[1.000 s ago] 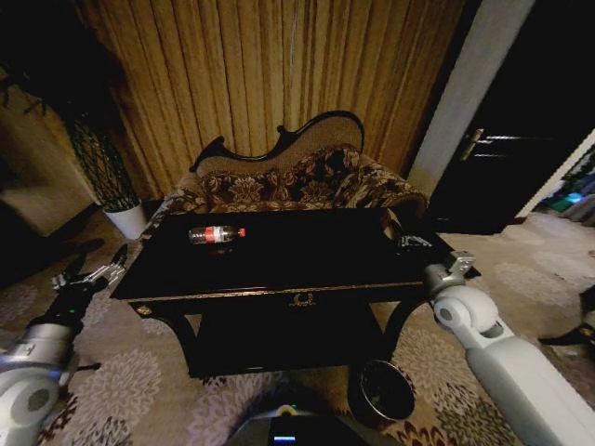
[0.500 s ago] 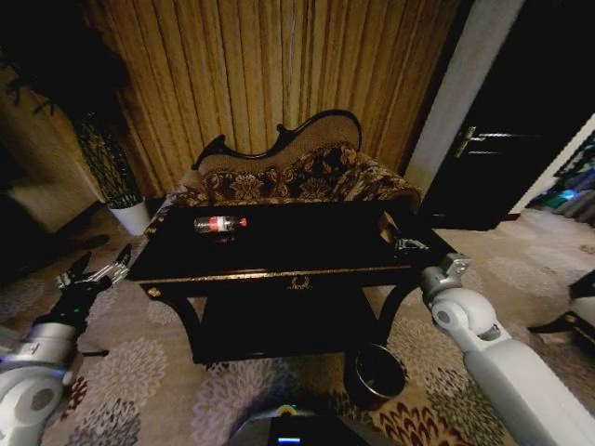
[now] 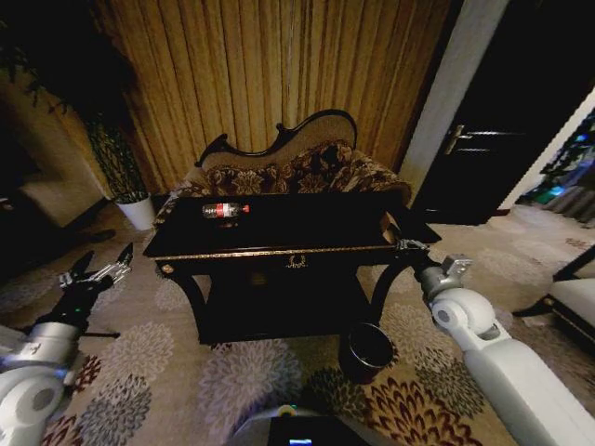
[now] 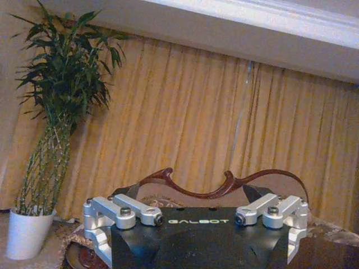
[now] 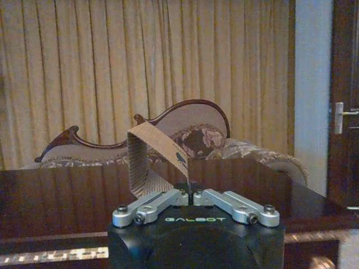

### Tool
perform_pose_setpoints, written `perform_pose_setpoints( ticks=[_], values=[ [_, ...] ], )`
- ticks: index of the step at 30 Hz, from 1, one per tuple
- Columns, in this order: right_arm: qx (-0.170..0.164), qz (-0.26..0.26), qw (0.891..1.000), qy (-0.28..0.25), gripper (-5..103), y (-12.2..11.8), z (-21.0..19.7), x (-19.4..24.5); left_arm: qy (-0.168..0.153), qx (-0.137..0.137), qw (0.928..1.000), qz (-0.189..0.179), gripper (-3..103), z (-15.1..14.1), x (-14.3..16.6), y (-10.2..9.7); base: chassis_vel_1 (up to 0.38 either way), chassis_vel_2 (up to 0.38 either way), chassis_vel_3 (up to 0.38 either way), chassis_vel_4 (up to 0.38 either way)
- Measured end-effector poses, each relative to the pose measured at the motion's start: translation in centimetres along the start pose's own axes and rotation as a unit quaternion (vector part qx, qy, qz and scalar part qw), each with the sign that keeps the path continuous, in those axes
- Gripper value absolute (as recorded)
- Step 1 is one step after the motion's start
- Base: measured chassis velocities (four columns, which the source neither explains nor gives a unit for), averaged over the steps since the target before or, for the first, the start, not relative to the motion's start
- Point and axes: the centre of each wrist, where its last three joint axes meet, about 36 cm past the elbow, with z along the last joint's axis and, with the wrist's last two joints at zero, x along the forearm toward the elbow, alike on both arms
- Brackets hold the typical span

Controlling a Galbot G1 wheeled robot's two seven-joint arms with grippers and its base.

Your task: Move to the front of the table and place the trash on the table into the trash bin.

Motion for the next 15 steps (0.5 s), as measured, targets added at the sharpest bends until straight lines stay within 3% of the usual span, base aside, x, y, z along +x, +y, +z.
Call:
perform_pose_setpoints(
  ticks=[8, 15],
  values=[
    [-0.01, -0.006, 1.0, 0.02, 0, 0.5, 3.2, -0.6, -0.005, 0.002, 1.0, 0.007, 100, 0.1, 0.2, -0.2, 0.073, -0.083, -0.061, 0.077],
    [-0.022, 0.02, 0.994, 0.109, 0, -0.8, 10.6, -1.7, -0.006, -0.002, 1.0, 0.002, 100, 0.0, 0.2, 0.1, -0.006, 0.014, 0.001, -0.023]
  ],
)
